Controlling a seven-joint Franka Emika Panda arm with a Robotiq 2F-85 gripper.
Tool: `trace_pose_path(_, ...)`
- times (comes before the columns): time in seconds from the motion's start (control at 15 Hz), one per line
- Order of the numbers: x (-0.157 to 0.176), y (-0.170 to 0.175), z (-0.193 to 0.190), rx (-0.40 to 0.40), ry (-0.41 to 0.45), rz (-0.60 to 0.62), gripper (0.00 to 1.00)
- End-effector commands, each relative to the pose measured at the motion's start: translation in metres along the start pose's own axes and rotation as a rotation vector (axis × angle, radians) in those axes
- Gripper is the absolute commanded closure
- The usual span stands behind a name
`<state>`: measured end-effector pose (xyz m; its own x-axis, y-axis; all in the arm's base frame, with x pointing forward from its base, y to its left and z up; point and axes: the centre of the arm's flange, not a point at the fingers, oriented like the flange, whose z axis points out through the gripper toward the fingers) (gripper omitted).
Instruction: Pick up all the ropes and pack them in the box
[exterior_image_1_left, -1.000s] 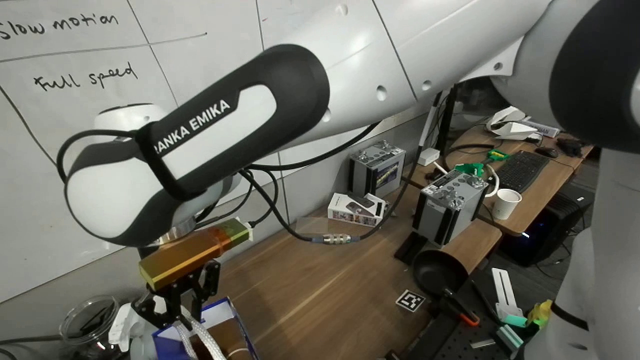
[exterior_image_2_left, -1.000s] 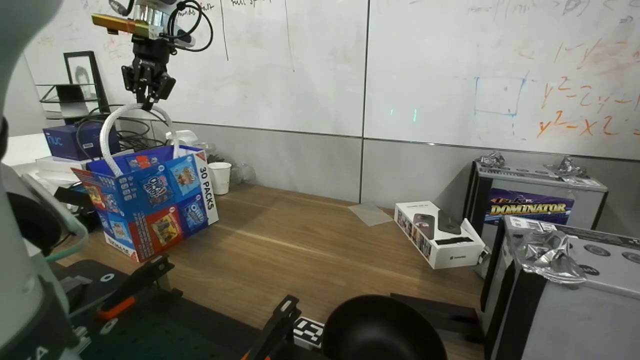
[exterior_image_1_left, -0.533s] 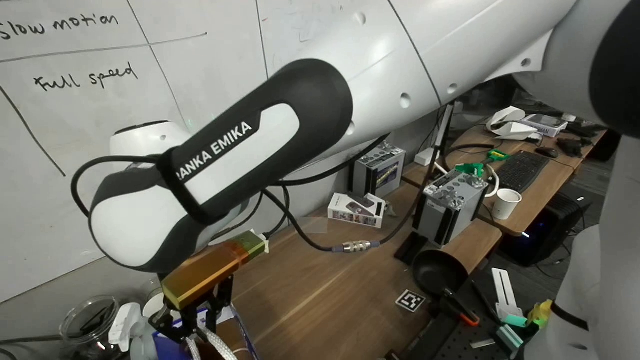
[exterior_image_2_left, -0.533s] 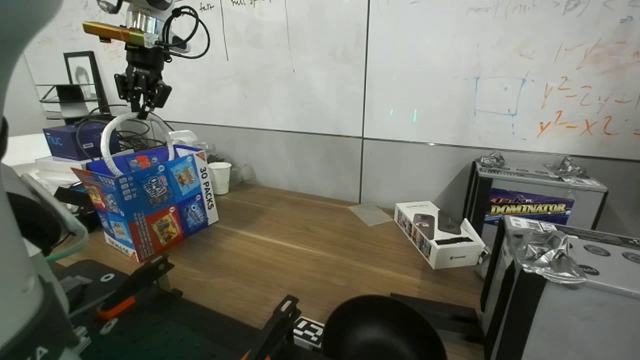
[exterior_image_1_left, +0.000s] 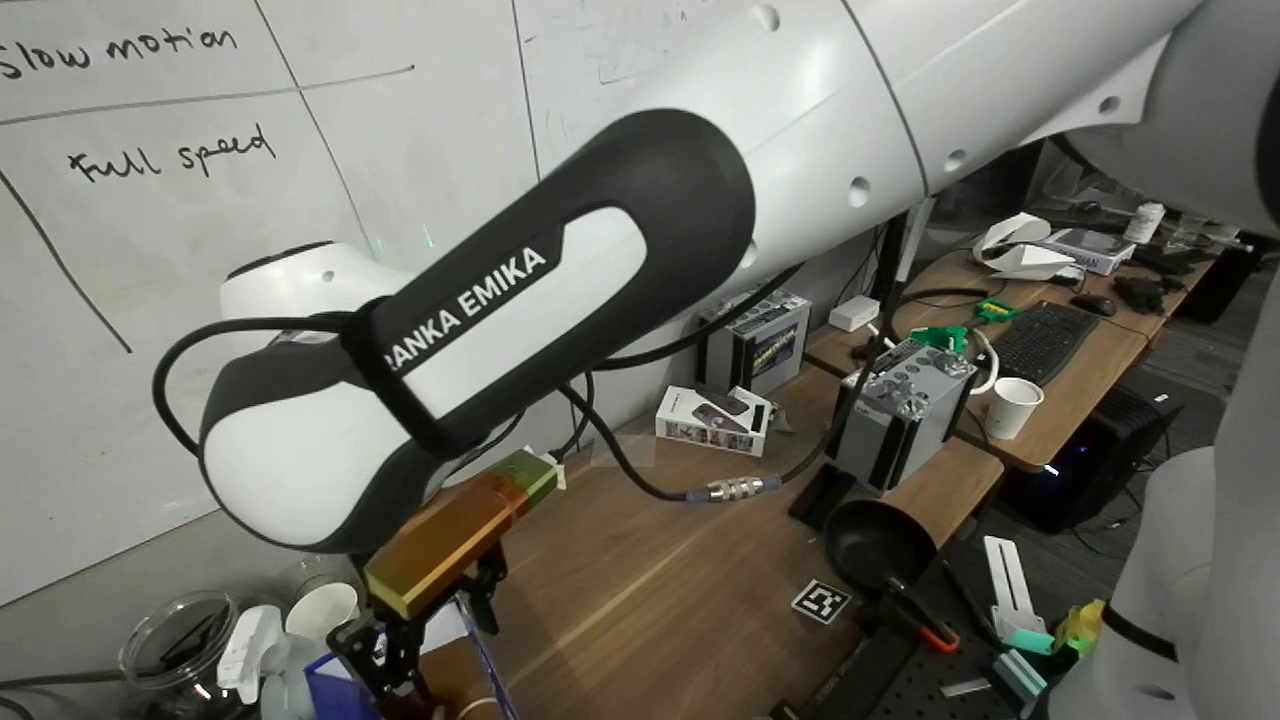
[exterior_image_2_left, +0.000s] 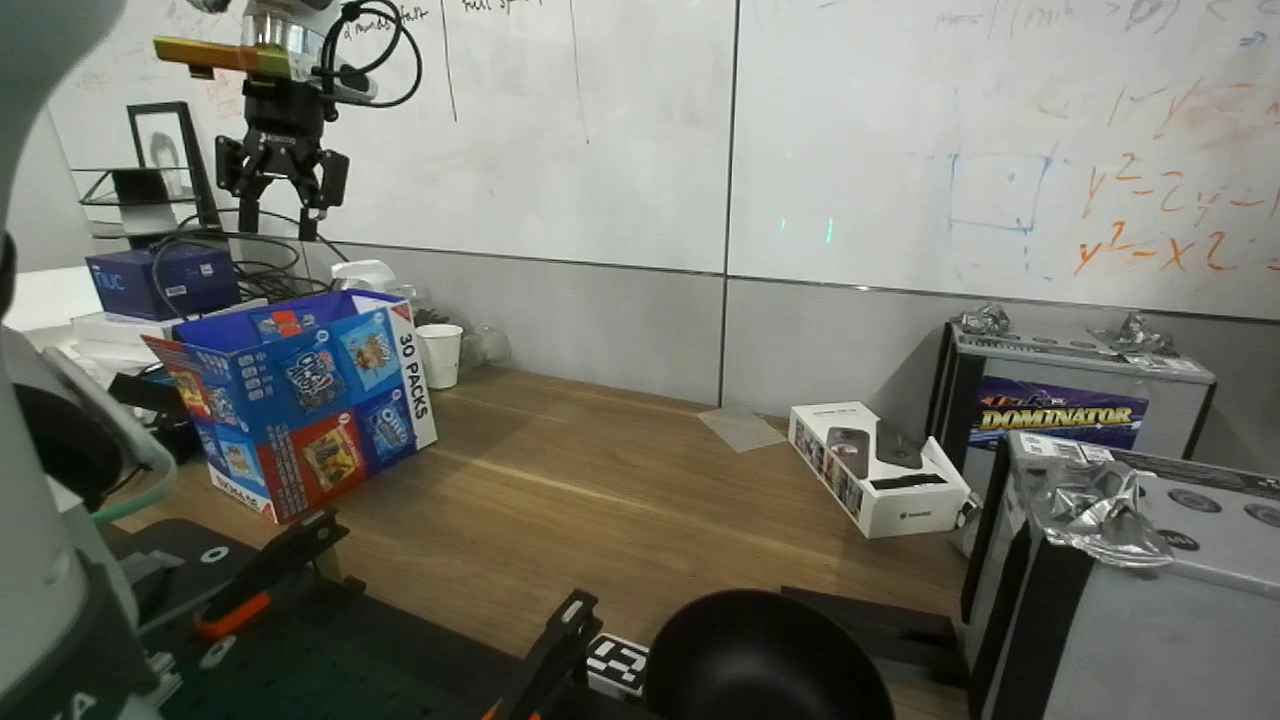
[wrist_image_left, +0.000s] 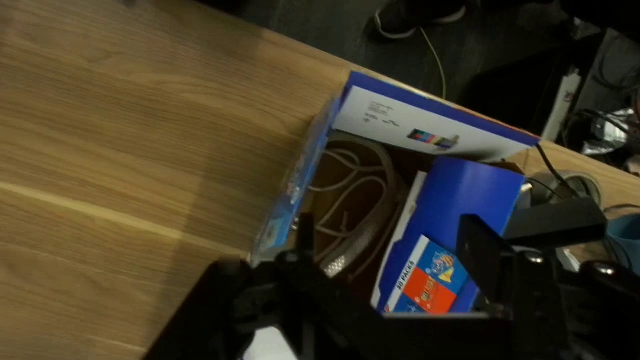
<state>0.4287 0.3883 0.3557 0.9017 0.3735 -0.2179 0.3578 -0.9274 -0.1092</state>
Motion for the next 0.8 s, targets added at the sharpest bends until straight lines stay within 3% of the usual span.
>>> trace_pose_path(0.0,-0.06,0.017,-0.023,-0.168,-0.028,0.005,0.0)
trace_pose_path(0.13,-0.099,0.033,-0.033,-0.256,-0.037,0.075,0.0)
trace_pose_path(0.27,-0.129,0.047,-0.044,-0.289,0.022,0.152,0.0)
trace_pose_path(0.73,-0.224,0.107,-0.077,-0.23,0.185,0.438,0.0)
